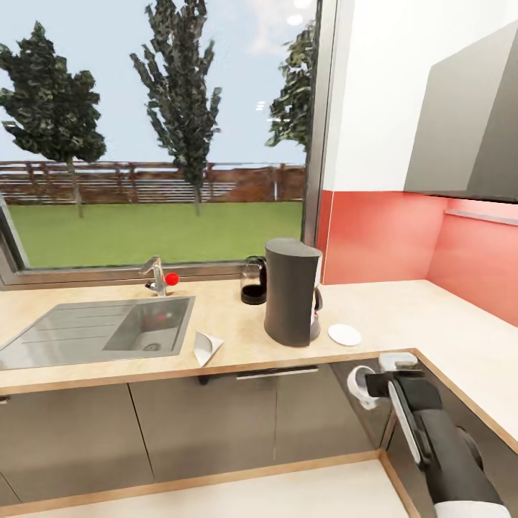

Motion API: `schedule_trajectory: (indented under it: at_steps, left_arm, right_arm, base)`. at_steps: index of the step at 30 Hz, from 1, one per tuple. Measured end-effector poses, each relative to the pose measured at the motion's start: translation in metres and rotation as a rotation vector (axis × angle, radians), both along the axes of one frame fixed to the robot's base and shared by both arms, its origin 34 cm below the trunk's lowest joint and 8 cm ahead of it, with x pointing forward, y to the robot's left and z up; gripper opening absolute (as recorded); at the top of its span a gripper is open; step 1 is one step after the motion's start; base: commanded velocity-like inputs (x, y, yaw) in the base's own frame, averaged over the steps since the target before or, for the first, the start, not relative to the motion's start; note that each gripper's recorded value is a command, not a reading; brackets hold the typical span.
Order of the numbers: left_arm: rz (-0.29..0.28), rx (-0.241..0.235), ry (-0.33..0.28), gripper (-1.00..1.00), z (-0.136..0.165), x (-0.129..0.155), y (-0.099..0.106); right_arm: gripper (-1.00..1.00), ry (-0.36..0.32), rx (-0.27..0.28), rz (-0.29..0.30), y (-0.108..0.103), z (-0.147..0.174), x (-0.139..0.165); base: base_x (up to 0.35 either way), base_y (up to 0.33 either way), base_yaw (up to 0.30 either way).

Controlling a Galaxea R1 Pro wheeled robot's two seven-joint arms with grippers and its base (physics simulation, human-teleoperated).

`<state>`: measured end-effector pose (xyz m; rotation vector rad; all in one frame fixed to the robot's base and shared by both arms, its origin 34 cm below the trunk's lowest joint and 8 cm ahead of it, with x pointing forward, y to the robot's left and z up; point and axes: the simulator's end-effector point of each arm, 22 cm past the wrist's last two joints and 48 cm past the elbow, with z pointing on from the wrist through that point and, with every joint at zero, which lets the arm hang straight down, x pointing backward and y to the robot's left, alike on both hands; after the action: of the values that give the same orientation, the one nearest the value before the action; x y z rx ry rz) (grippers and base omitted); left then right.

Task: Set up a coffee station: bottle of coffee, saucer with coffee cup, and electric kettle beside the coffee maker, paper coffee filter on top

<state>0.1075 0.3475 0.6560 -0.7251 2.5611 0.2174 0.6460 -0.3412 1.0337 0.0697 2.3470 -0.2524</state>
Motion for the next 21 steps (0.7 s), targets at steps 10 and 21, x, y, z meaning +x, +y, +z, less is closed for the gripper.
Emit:
schedule_trajectory:
  at_steps: [10,21]
  left_arm:
    - [-0.019,0.046,0.020,1.00,0.003,-0.002,0.029]
    - [-0.004,0.073,0.081,1.00,0.002,-0.017,0.049]
  right_arm:
    - [-1.00,0.018,0.027,0.069,0.005,0.063,0.094]
    - [-1.00,0.134,-0.029,0.035,-0.013,0.108,0.137]
  base:
    - [0.000,0.000,0.000]
    - [0.175,0.000,0.000]
